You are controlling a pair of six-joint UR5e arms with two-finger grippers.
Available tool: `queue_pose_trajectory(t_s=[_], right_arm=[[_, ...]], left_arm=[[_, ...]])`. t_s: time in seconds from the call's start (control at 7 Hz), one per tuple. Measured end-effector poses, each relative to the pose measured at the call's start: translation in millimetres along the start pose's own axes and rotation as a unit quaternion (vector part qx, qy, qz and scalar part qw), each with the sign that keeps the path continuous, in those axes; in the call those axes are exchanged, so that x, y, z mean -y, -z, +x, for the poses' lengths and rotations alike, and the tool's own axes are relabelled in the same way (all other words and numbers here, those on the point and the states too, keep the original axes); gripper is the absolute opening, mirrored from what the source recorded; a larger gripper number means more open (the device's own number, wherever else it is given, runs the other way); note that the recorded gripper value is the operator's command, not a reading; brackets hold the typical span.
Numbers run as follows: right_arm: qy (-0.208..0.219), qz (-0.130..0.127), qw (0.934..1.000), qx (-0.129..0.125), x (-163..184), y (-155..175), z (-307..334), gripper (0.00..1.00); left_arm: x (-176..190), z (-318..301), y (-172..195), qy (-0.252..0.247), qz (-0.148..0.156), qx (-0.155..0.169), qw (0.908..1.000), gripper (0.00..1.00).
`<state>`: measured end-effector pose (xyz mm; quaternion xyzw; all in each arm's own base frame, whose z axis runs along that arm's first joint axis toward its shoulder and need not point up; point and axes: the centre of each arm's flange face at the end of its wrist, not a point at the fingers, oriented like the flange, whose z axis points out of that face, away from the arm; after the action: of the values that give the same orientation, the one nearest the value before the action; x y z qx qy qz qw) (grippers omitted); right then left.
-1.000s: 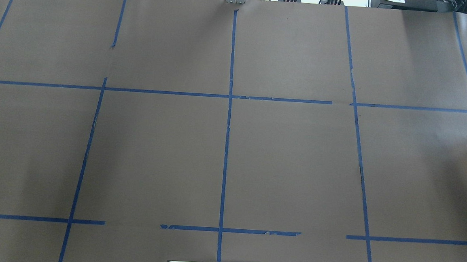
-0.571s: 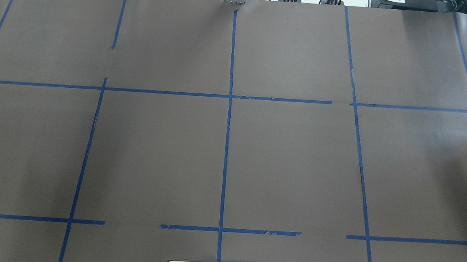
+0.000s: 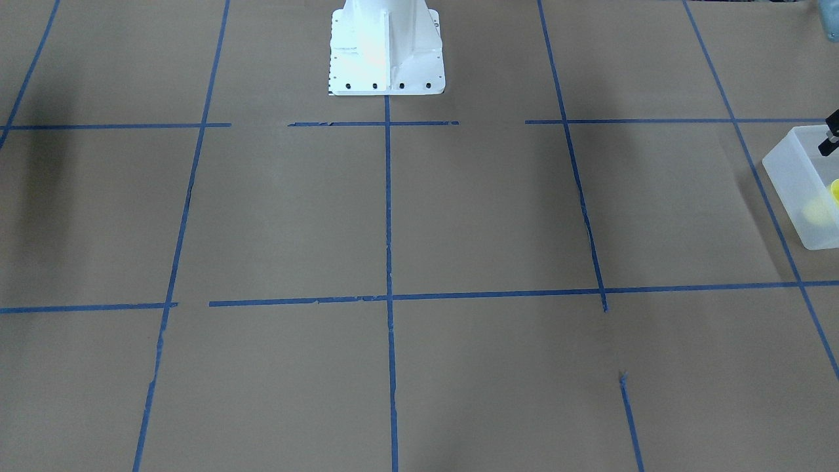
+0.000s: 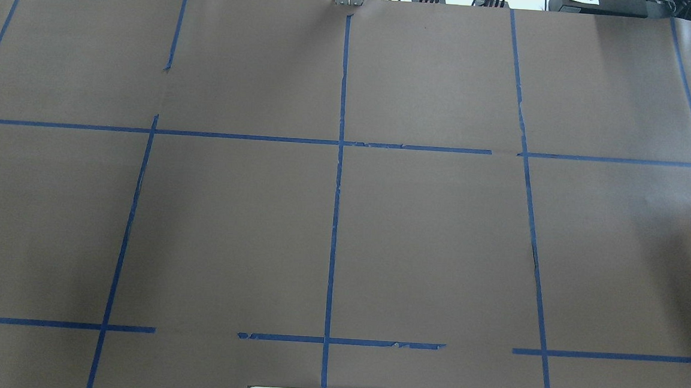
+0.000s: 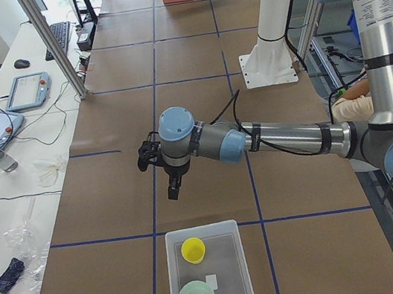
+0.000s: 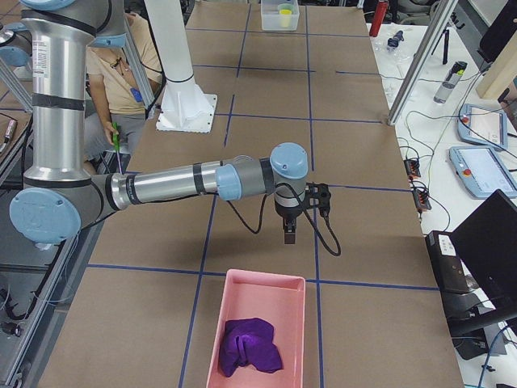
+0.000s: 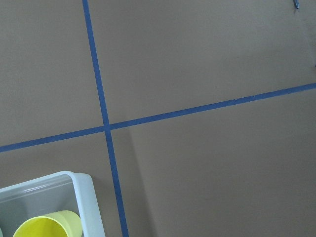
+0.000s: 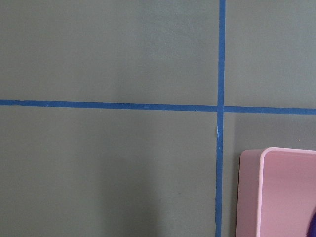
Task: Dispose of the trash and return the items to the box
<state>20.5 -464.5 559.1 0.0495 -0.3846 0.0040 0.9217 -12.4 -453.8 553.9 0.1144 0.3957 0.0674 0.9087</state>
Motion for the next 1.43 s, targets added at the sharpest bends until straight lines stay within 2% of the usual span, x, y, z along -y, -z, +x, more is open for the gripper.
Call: queue_pose_trajectory(t_s=[0.29,0.86,1.14,1.43], right_arm=[[0.003,-0.005,1.0,0.0,0,-6,5,1.0],[-0.001,-0.011,0.9999,0.006,-1,-11,8,1.0],[-0.001,-0.012,0.9999,0.003,-1,-12,9,1.0],[-0.006,-0.02,0.9998,0.0,0,-20,16,1.0]], left_arm=[[-9,-18,-2,-0.034,-0.043,0.004,0.9985,1.0],[-27,-70,-18,-0.009,-0.064,0.008,0.9979,1.0],[-33,-88,-36,-0.021,-0.054,0.008,0.9983,1.0],[-28,-85,-33,-0.046,-0.029,0.008,0.9985,1.0]])
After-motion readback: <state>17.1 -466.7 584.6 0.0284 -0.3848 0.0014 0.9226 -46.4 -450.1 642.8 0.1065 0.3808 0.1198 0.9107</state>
